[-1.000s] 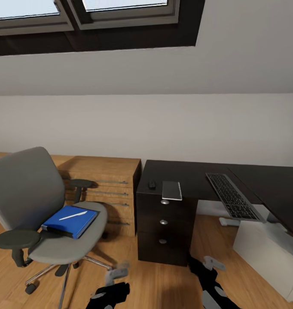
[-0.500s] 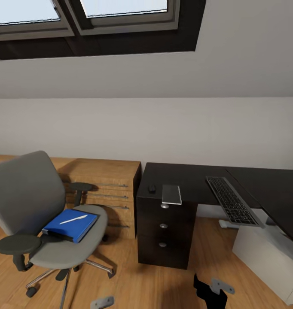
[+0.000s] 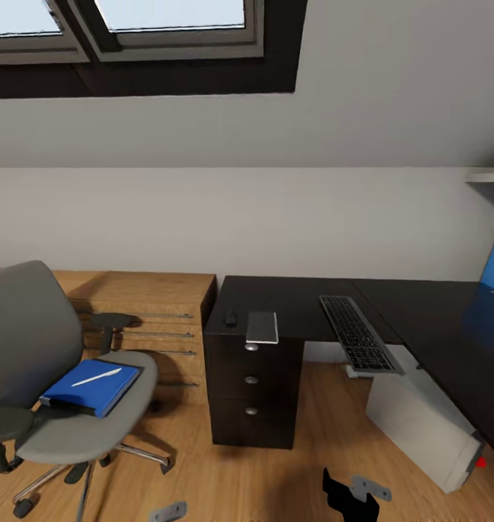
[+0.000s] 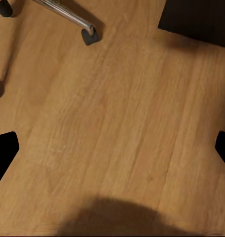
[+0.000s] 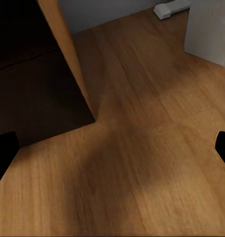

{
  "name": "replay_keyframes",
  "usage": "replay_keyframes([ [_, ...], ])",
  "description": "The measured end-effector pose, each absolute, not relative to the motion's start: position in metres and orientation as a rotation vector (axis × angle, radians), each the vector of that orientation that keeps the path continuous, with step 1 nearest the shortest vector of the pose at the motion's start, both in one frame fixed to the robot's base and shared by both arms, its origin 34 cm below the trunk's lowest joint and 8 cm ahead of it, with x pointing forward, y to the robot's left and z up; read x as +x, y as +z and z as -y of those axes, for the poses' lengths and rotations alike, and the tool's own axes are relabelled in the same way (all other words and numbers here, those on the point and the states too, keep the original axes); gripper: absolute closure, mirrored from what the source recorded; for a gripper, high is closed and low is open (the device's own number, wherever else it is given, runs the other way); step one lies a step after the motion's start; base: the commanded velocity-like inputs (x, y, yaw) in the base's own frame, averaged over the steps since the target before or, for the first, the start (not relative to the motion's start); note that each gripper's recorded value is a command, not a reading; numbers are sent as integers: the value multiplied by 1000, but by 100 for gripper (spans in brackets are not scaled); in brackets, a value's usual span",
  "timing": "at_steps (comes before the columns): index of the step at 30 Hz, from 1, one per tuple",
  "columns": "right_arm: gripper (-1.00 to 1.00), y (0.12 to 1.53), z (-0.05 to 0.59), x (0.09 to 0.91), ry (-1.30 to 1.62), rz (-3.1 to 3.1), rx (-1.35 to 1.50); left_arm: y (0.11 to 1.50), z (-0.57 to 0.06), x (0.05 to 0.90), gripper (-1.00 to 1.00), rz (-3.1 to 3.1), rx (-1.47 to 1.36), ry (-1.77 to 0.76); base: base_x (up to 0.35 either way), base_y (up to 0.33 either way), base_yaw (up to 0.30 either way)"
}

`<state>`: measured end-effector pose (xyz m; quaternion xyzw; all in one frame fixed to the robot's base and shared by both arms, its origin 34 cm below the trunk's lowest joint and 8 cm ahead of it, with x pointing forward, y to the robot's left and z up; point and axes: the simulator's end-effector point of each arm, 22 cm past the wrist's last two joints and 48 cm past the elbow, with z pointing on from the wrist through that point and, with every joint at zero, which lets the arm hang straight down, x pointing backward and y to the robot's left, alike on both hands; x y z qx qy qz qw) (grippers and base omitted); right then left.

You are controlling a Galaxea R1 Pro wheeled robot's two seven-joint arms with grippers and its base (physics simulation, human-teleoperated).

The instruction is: In the bedroom, organize the workspace by keeping the computer under the desk, ensuring the monitor is on the desk, placing the keyboard on the desk next to the monitor, placing the mouse on the desk next to the keyboard, moving the folder from the swivel chair onto the desk next to the mouse, stacking the notebook on top of the folder with the pen on top of the notebook, and positioning the swivel chair next to the desk.

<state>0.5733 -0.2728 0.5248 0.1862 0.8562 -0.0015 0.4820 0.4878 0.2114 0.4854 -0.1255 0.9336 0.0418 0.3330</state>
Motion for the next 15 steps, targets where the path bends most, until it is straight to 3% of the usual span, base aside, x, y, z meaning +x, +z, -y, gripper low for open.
replay_keyframes([
  [4, -100, 524, 272, 572, -7, -2093, 432, 480, -217, 482, -100, -2451, -324, 133, -37, -135, -14],
  [15, -100, 563, 300, 592, -11, -2016, 555, 501, -220, 487, -100, -2438, -337, 131, -1, -4, 0],
])
